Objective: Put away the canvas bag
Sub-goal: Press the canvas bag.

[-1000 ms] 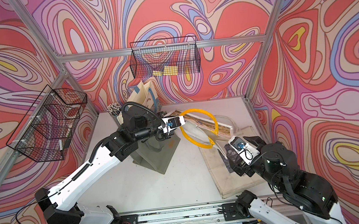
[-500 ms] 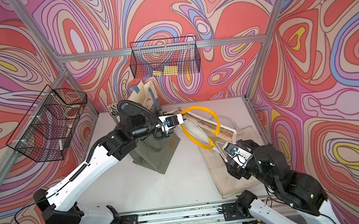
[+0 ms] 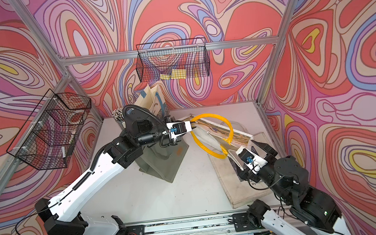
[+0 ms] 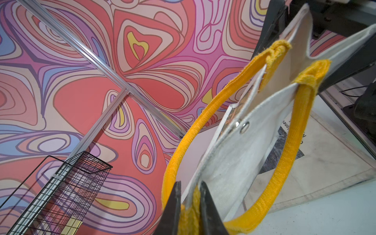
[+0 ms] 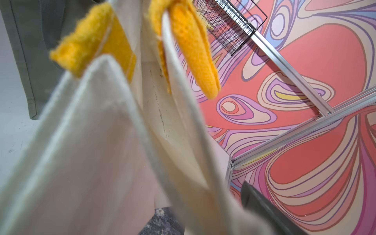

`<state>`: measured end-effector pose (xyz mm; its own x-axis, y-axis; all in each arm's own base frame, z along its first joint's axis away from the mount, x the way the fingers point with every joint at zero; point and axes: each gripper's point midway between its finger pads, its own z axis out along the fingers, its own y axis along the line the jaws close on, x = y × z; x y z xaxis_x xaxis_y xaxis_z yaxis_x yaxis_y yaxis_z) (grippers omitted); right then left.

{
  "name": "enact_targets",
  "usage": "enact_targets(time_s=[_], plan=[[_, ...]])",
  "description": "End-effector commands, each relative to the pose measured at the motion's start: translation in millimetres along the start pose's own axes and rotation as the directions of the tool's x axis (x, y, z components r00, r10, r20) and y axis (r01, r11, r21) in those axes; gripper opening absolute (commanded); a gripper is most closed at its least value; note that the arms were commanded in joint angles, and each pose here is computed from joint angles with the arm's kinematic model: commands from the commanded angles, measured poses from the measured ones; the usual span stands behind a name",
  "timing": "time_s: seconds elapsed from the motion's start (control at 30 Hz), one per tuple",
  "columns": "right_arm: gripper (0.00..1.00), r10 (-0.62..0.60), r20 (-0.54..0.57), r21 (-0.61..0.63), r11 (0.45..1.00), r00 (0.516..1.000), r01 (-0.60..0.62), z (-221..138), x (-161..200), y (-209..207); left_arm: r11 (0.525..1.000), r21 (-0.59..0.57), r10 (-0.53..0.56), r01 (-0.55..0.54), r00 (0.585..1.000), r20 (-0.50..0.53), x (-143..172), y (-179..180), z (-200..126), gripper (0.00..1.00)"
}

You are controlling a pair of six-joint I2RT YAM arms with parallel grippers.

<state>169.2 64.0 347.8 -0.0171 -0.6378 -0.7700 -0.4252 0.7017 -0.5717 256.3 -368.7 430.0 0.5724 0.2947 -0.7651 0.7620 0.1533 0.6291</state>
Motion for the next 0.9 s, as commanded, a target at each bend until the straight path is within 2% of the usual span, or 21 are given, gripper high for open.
enact_targets(time_s=[0.0, 0.07, 0.13, 0.3, 0.37, 0.5, 0.6, 0.63, 0.7, 0.73, 0.77, 0.87], plan=[[0.98, 0.001, 0.029, -0.023, 1.000, 1.000, -0.001, 14, -9, 6, 0.999, -0.028, 0.043, -0.041, 0.993, 0.108, -31, 12, -9, 0.00], [0.97, 0.001, 0.049, -0.039, 0.999, 0.999, 0.001, 16, -13, 9, 0.999, -0.028, 0.044, -0.042, 0.993, 0.105, -30, 12, -9, 0.00], [0.89, 0.000, 0.059, -0.064, 0.998, 0.998, 0.003, 17, -16, 13, 0.999, -0.030, 0.039, -0.036, 0.993, 0.110, -30, 14, -9, 0.00], [0.41, 0.017, 0.065, -0.103, 0.995, 0.998, -0.010, 17, -21, 17, 1.000, -0.023, 0.006, -0.003, 0.993, 0.121, -28, 14, -9, 0.00], [0.30, 0.024, 0.077, -0.107, 0.994, 0.997, -0.016, 14, -24, 17, 1.000, -0.018, -0.002, 0.004, 0.993, 0.120, -25, 13, -8, 0.00], [0.00, 0.017, 0.071, -0.128, 0.992, 0.997, -0.008, 12, -24, 19, 0.999, -0.026, -0.017, 0.020, 0.995, 0.098, -17, 13, -6, 0.00], [0.00, 0.007, 0.042, -0.120, 0.993, 0.999, -0.002, 14, -21, 17, 0.999, -0.009, -0.038, 0.038, 0.997, 0.061, -7, 8, -3, 0.00], [0.00, 0.002, 0.027, -0.115, 0.993, 1.000, 0.001, 15, -19, 16, 0.999, 0.006, -0.050, 0.050, 0.998, 0.049, -5, 6, -2, 0.08], [0.00, 0.000, -0.009, -0.085, 0.996, 1.000, -0.001, 17, -14, 10, 0.997, 0.034, -0.073, 0.072, 0.997, 0.036, -5, -2, -4, 0.40], [0.00, 0.000, -0.024, -0.077, 0.997, 1.000, -0.002, 17, -12, 8, 0.996, 0.039, -0.077, 0.076, 0.996, 0.036, -7, -6, -5, 0.49], [0.00, 0.010, -0.040, -0.059, 0.998, 0.999, -0.012, 18, -11, 5, 0.996, 0.040, -0.076, 0.075, 0.996, 0.035, -9, -10, -6, 0.56], [0.00, 0.050, -0.083, -0.053, 0.997, 0.995, -0.054, 19, -10, 1, 0.997, 0.062, -0.038, 0.038, 0.999, 0.005, -15, -34, -4, 0.63]])
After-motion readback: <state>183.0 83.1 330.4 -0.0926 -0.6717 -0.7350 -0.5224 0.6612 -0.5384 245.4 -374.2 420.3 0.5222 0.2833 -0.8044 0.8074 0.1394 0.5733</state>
